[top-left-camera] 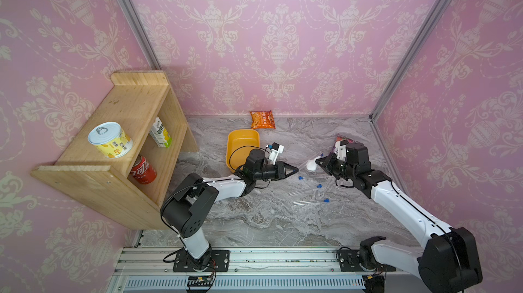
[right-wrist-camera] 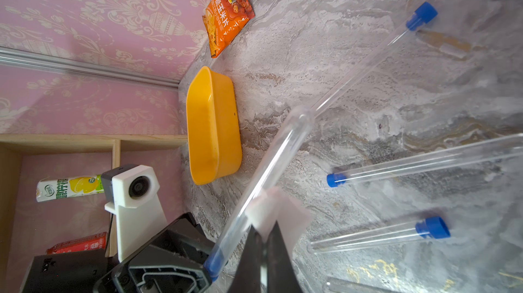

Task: Wipe the exteriors of test tubes
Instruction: Wipe the dirt from the test tube.

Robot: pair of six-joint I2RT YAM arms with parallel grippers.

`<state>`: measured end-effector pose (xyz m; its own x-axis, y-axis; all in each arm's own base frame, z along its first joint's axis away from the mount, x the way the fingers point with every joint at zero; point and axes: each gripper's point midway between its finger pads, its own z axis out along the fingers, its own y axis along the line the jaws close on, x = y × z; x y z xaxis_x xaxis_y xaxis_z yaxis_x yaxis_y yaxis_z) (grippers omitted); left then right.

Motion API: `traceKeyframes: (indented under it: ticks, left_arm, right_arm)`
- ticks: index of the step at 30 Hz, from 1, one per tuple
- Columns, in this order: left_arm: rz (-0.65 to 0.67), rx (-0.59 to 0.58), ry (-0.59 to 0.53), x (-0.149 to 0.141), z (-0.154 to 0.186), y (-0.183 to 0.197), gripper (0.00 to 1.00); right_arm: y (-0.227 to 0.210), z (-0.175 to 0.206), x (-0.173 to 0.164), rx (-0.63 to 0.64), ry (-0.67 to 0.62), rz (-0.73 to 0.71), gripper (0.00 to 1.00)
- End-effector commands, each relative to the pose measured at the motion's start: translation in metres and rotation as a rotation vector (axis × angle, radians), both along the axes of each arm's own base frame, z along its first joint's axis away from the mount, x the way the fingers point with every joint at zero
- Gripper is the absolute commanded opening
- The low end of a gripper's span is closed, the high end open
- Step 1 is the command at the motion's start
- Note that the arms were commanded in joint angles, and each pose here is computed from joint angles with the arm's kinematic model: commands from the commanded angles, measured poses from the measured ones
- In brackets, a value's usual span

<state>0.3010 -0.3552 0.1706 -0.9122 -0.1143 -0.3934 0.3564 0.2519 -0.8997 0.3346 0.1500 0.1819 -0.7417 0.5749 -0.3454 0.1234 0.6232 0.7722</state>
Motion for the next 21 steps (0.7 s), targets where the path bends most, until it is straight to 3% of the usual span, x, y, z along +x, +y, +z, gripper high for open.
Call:
traceKeyframes:
  ticks: [1, 14, 21]
  left_arm:
    - [0.01, -0.03, -0.033, 0.006, 0.013, -0.006, 0.2]
    - [0.017, -0.028, -0.034, 0.009, 0.011, -0.006, 0.2]
    - [0.012, -0.032, -0.029, 0.008, 0.01, -0.006, 0.2]
  right_arm:
    - [0.007, -0.003, -0.002, 0.002, -0.004, -0.004, 0.0]
    - [0.041, -0.002, -0.025, -0.004, -0.015, 0.057, 0.0]
    - [0.039, 0.003, -0.026, -0.03, -0.033, 0.042, 0.0]
